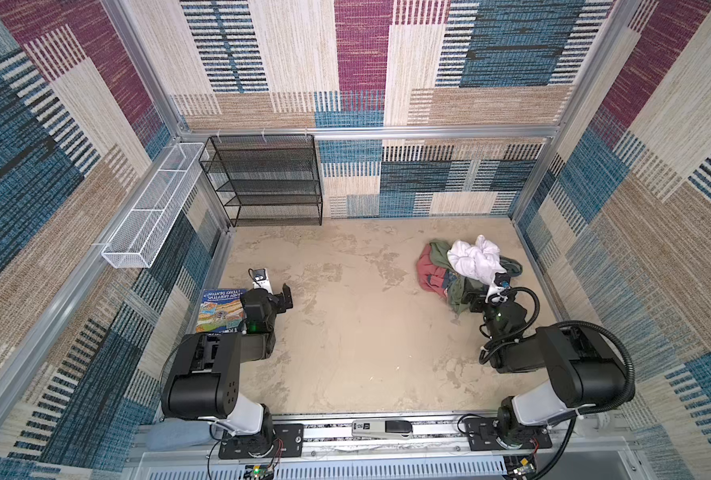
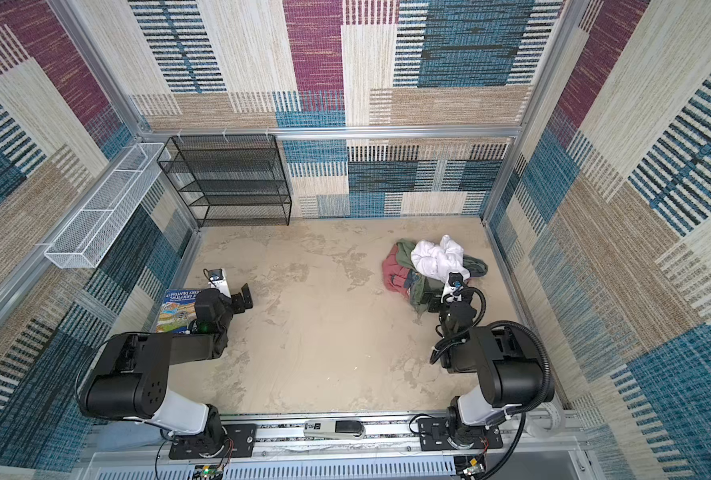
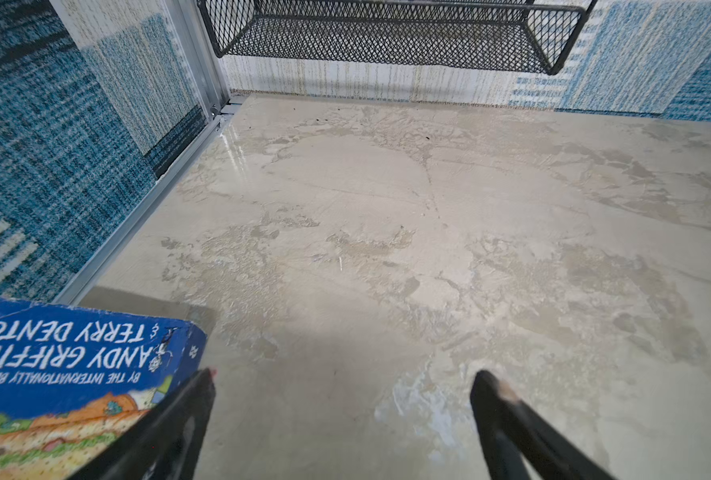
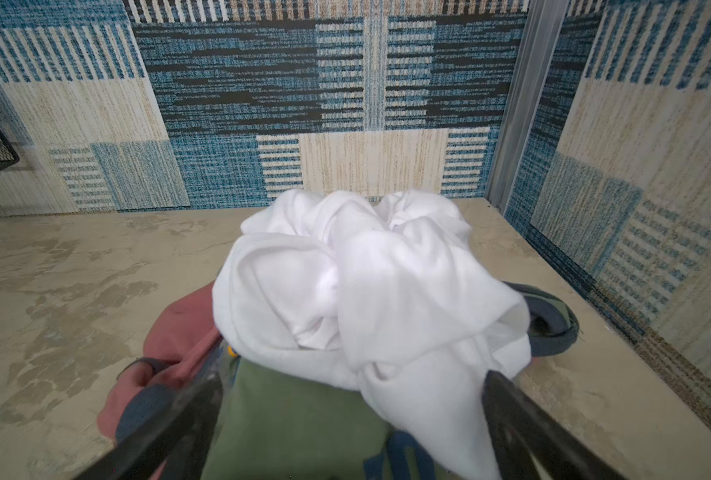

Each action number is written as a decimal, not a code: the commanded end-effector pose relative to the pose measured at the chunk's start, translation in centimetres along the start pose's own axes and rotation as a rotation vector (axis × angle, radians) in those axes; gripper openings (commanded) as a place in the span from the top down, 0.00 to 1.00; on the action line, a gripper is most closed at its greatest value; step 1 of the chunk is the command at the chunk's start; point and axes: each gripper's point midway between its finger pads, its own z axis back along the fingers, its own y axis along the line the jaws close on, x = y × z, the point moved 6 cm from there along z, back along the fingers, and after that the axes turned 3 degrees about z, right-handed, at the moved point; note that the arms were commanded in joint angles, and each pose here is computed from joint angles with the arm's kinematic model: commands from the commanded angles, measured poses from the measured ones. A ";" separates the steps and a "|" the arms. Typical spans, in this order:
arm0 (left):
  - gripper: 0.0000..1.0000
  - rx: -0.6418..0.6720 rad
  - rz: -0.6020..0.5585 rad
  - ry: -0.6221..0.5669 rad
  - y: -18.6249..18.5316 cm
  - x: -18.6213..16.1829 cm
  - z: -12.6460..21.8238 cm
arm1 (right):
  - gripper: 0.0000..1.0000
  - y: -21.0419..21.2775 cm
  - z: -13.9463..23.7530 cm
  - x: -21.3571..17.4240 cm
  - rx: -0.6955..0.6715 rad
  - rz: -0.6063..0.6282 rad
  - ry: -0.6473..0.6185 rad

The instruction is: Pick out a specific cloth from the pile

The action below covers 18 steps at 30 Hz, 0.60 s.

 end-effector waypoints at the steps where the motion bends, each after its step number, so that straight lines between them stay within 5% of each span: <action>1: 0.01 0.003 -0.011 -0.005 0.0 0.2 -0.1 | 0.00 0.0 0.1 0.8 0.004 0.007 -0.046; 18: 0.01 0.002 -0.011 -0.004 0.0 0.2 -0.1 | 0.00 0.0 0.0 0.8 0.003 0.008 -0.044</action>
